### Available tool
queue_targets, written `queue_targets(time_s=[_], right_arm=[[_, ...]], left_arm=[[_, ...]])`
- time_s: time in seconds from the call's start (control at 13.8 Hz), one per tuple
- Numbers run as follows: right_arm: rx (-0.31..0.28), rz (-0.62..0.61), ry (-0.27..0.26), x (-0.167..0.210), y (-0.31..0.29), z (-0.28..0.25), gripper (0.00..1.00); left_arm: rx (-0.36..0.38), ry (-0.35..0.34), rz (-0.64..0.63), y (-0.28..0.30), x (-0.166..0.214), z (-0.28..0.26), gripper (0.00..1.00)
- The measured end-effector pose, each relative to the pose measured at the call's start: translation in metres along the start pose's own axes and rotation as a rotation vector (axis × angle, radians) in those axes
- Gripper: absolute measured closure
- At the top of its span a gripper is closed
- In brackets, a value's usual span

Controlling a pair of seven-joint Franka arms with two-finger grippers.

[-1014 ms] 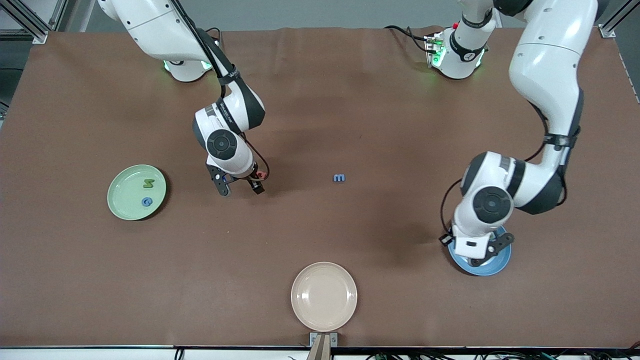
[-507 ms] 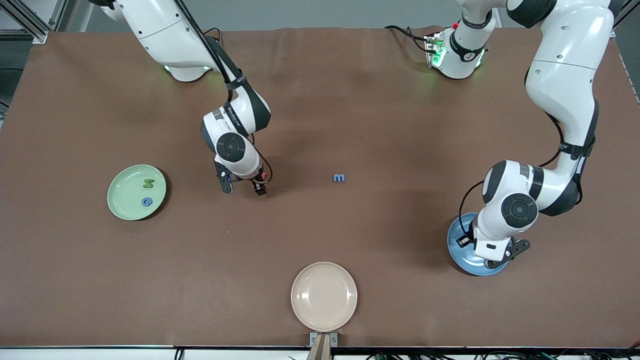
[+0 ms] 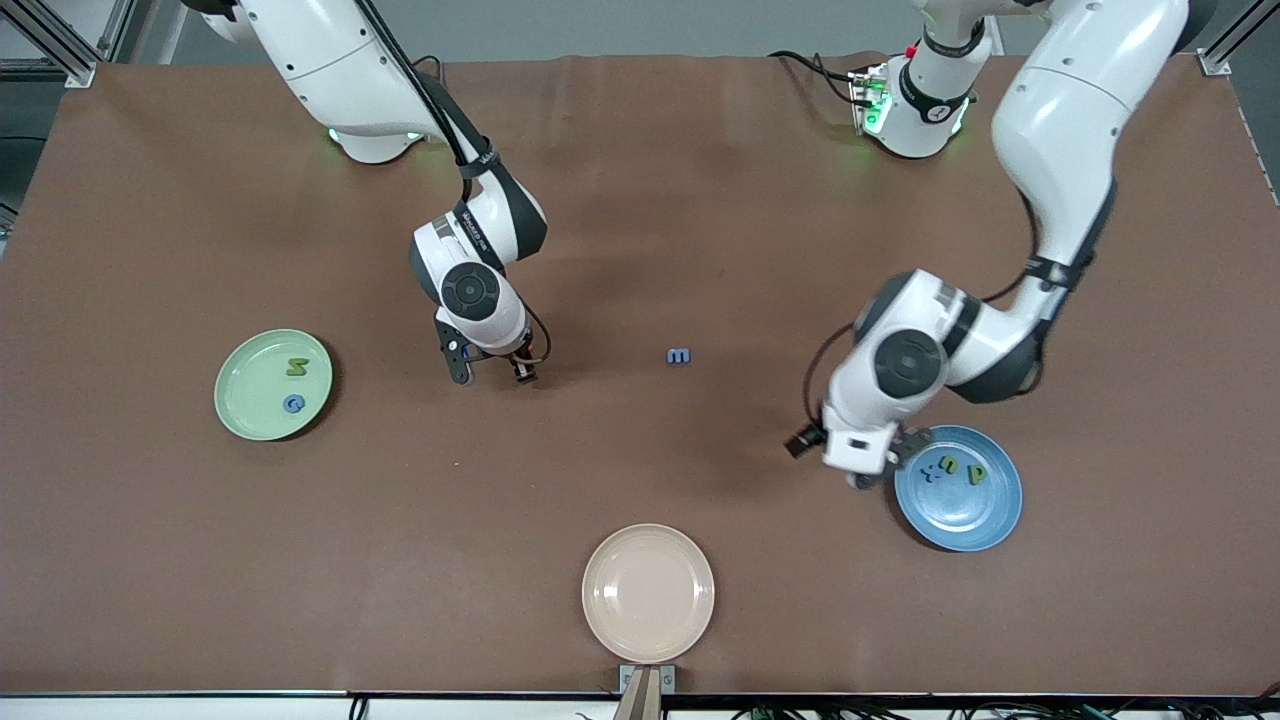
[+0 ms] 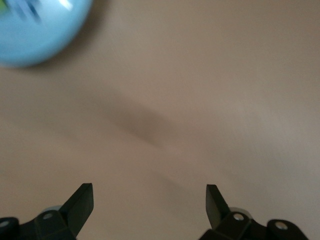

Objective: Sort upper and lower case letters into plates

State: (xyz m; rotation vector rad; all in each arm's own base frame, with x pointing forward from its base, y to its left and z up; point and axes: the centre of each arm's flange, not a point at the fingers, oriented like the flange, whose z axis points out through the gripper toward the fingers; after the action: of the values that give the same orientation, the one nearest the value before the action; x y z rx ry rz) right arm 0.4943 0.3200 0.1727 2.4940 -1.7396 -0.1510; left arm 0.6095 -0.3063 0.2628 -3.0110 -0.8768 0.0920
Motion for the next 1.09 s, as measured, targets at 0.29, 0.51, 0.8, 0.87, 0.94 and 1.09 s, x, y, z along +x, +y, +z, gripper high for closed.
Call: queue_targets(time_s=[0.29,0.51,0.8,0.87,0.94,1.09], right_arm=[[-0.001,-0.006,0.002,-0.003,0.005,0.004,0.53],[0.002,-0.006,0.002,-0.003,0.007,0.003,0.59],[0.002,-0.005,0.002,-0.003,0.007,0.003,0.59],[-0.003,-0.004,0.003,-0.003,0.006,0.002,0.59],[-0.021,0.0,0.007,0.0,0.004,-0.001,0.6],[-0.087,0.008,0.017,0.012,-0.004,-0.016,0.6]], left_arm=[[0.017,-0.012,-0.127,0.045,-0.11,0.021,0.03],[0.005,-0.021,-0.3,0.054,-0.153,0.039,0.08],[-0.01,-0.032,-0.495,0.051,-0.173,0.063,0.09],[-0.015,-0.027,-0.524,0.052,-0.178,0.065,0.09],[-0.025,-0.016,-0.547,0.054,-0.182,0.067,0.11],[-0.044,0.018,-0.592,0.056,-0.19,0.073,0.11]])
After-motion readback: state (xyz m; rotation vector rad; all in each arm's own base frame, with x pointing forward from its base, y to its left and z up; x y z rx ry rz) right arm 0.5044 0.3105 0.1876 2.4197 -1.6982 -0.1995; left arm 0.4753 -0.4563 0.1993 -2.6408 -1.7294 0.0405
